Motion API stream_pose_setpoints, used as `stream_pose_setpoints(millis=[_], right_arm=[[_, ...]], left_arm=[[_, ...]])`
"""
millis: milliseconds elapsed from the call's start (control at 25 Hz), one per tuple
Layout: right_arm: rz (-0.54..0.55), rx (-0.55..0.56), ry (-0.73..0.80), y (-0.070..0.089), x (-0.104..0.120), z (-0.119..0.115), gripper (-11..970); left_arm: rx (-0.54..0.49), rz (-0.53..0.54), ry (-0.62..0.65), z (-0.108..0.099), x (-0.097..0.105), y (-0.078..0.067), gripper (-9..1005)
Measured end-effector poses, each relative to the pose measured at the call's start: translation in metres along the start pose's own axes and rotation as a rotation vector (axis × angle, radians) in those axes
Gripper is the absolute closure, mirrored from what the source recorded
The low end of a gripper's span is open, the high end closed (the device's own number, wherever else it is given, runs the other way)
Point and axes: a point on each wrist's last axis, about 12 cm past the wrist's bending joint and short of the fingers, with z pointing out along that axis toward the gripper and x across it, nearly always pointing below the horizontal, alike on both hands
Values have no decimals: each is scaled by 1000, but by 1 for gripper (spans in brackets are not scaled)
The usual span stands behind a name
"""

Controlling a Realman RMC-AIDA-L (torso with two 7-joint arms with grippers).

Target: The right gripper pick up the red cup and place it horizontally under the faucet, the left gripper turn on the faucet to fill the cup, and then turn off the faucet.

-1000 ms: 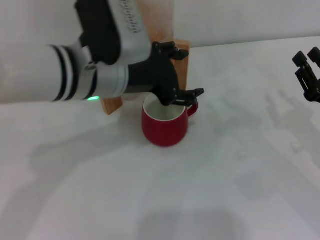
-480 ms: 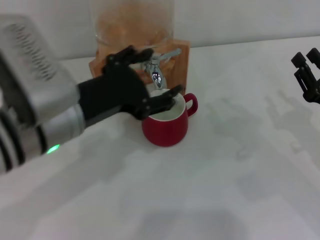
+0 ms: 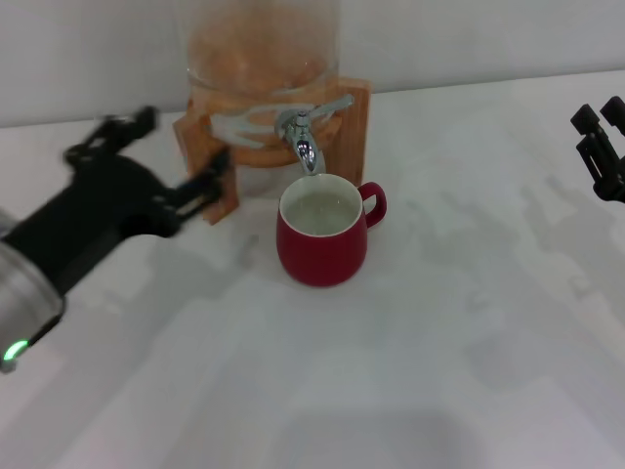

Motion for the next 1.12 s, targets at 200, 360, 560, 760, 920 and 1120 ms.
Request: stream_pose_setpoints(millis=[200, 360, 560, 760, 920, 1120], right_arm=[[-6, 4, -5, -1, -1, 4, 578], [-8, 8, -2, -1, 0, 9, 578], [-15, 14, -2, -2, -1, 22, 578], [-19, 13, 27, -1, 2, 37, 577], [-22, 18, 32, -1, 1, 46, 577], [-33, 10, 29, 0, 1, 53, 577]], left_arm=[[-128, -83, -50, -19, 19, 18, 135], [-221, -118, -89, -35, 33, 30, 135], [-340, -142, -171, -54, 50, 48, 135], [-459, -139, -261, -70, 66, 65, 135], [-547, -124, -296, -79, 76, 75, 135], [-628, -114, -342, -88, 83, 85, 135]])
